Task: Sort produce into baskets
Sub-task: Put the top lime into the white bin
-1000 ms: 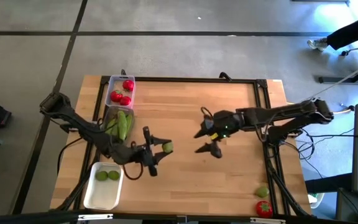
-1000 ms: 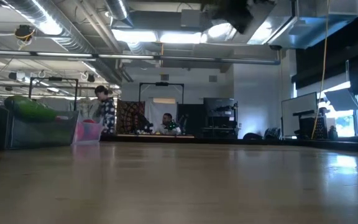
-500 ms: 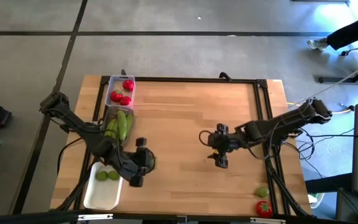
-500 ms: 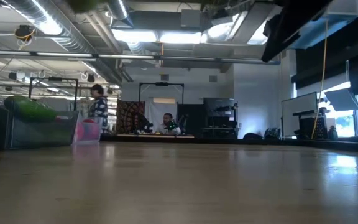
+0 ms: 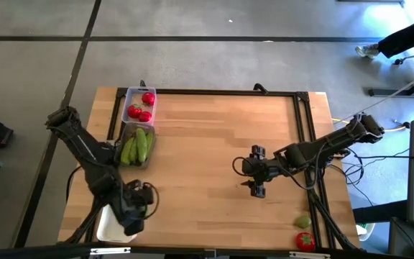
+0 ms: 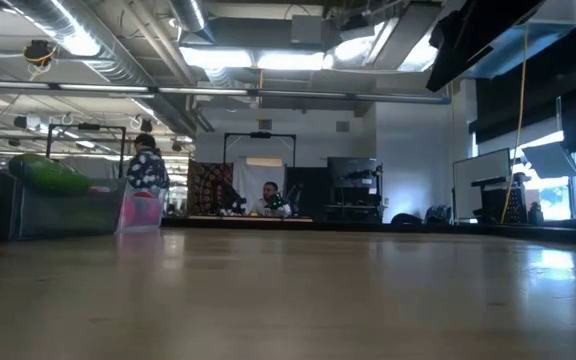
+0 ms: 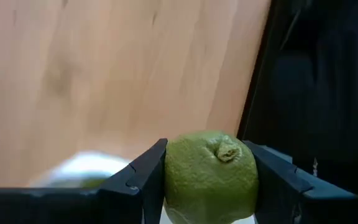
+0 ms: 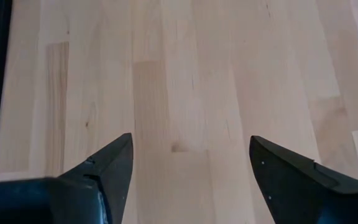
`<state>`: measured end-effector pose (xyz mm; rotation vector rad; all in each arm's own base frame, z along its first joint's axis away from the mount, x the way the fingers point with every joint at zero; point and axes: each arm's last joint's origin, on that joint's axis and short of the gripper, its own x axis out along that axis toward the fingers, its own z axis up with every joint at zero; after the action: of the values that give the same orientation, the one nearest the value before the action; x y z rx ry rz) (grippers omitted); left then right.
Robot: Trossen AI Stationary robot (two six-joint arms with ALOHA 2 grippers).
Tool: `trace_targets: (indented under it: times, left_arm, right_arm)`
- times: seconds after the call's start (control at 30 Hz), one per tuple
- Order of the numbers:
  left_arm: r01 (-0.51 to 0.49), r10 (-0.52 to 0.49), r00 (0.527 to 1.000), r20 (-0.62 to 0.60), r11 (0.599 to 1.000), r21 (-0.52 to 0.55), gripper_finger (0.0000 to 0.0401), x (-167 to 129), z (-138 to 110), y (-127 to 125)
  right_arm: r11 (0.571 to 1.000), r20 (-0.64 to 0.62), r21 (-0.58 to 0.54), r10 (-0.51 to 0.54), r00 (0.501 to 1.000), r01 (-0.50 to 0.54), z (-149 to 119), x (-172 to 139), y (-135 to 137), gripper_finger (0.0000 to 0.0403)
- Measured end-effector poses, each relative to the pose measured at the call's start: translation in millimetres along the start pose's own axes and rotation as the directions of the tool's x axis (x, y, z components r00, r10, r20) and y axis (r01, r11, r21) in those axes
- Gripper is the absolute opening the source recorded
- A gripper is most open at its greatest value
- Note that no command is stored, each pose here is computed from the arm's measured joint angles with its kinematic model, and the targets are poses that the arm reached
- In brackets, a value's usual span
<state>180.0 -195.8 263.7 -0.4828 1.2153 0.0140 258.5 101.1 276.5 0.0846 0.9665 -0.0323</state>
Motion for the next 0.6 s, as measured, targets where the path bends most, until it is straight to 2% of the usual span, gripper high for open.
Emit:
trace_targets:
  times: [0.13,0.3,0.4,0.6]
  left_arm:
    - [-0.042,0.039,0.998,-0.046,0.997,-0.066,0.0178,1.0,-21.5,-4.3]
    - [-0.153,0.144,0.985,-0.094,0.983,-0.102,0.0188,13.6,-39.1,-5.5]
    - [-0.243,0.227,0.966,-0.126,0.961,-0.134,0.0201,23.7,-47.5,-4.1]
    - [-0.375,0.336,0.907,-0.255,0.919,-0.124,0.0226,41.4,-65.1,-3.0]
  right_arm:
    - [1.0,0.005,0.0,-0.011,1.0,0.011,0.3,0.1,-0.7,0.0282]
    - [1.0,0.007,-0.006,-0.017,1.0,0.017,0.4,0.1,-0.9,0.0282]
    - [1.0,0.006,-0.007,-0.016,1.0,0.016,0.3,0.1,-0.9,0.0282]
    - [1.0,0.007,-0.007,-0.017,1.0,0.017,0.4,0.1,-0.9,0.0282]
